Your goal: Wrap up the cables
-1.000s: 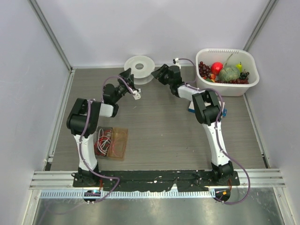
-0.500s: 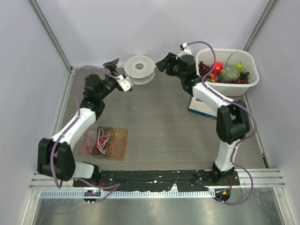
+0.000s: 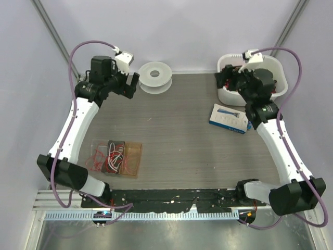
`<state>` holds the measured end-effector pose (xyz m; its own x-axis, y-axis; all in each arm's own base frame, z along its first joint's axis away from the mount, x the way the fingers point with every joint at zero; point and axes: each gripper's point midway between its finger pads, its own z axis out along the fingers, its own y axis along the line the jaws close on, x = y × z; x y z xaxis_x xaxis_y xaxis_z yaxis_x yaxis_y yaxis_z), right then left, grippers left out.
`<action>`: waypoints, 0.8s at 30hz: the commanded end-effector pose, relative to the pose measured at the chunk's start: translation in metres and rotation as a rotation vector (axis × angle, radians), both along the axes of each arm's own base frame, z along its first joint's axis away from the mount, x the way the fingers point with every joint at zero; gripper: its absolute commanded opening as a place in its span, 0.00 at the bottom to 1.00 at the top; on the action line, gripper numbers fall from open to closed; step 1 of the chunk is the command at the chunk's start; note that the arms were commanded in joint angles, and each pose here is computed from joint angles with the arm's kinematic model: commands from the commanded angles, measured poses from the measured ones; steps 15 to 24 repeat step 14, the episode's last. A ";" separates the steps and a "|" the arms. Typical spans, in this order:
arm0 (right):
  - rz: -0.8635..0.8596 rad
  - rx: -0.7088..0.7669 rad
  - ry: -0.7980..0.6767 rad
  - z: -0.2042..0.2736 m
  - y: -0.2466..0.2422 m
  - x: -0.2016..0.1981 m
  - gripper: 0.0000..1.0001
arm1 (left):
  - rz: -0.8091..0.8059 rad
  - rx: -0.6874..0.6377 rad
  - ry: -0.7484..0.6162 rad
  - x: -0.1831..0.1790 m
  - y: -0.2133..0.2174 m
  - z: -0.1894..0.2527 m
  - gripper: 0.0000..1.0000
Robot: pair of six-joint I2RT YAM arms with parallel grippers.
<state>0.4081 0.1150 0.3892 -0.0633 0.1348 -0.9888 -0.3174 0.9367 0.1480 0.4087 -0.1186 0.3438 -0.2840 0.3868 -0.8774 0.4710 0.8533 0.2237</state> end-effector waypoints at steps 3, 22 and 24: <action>-0.108 -0.116 0.240 -0.101 -0.056 -0.040 0.81 | 0.260 -0.108 0.441 -0.045 0.017 -0.096 1.00; -0.121 -0.080 0.217 -0.104 -0.064 -0.054 0.81 | 0.258 -0.157 0.405 -0.045 0.017 -0.091 0.99; -0.121 -0.080 0.217 -0.104 -0.064 -0.054 0.81 | 0.258 -0.157 0.405 -0.045 0.017 -0.091 0.99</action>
